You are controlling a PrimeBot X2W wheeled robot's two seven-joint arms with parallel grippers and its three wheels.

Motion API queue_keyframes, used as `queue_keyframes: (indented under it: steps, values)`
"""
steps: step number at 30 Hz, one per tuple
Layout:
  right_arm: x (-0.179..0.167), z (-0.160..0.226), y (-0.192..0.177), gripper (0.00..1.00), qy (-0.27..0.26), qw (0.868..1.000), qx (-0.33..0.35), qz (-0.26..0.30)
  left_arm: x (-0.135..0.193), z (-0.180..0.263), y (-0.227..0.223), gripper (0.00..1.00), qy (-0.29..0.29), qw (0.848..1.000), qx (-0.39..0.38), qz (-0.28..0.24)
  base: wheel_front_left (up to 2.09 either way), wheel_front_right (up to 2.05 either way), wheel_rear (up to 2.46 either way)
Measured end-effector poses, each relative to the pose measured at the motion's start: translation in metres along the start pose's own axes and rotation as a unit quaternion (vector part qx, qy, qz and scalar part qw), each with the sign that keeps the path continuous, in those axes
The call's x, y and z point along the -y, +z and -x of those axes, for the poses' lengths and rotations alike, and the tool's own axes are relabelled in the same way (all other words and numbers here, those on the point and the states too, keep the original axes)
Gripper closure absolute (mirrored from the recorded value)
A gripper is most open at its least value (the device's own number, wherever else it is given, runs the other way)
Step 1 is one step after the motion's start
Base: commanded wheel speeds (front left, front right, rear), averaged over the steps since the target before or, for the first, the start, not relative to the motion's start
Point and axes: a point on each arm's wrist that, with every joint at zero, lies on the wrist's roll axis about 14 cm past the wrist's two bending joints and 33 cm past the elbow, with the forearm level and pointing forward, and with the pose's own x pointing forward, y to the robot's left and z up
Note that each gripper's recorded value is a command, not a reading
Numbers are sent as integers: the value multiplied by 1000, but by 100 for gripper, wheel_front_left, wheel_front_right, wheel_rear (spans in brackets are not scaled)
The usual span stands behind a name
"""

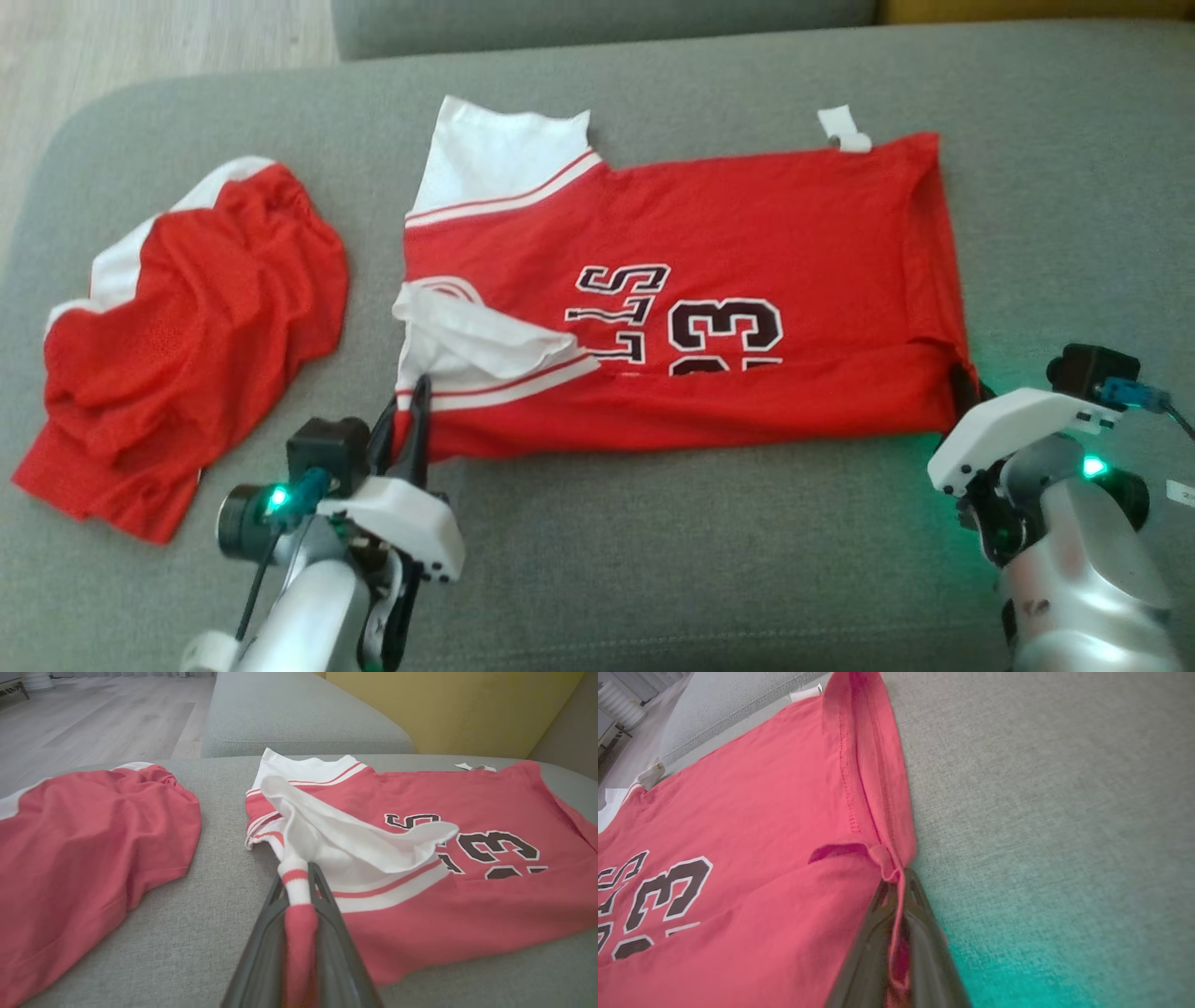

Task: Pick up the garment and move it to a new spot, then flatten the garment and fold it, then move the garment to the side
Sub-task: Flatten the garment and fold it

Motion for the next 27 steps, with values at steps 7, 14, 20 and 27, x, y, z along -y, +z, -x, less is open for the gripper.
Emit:
queue_keyframes:
  steps: [7, 14, 20, 27]
  values:
    - [6, 24, 5, 100, 0, 1000, 0, 5, -4, 28, -17, 100, 3, 1000, -30, -6, 0, 0, 0]
    - [25, 69, -24, 100, -2, 999, -36, -2, 0, 72, -37, 100, -2, 998, -58, -5, 0, 0, 0]
    - [33, 86, -30, 98, -8, 999, -46, 2, 1, 76, -40, 96, -7, 997, -72, 2, 0, 0, 0]
    - [49, 94, 2, 0, -38, 999, 26, -4, 0, 73, -41, 0, 0, 997, -79, 2, 0, 0, 0]
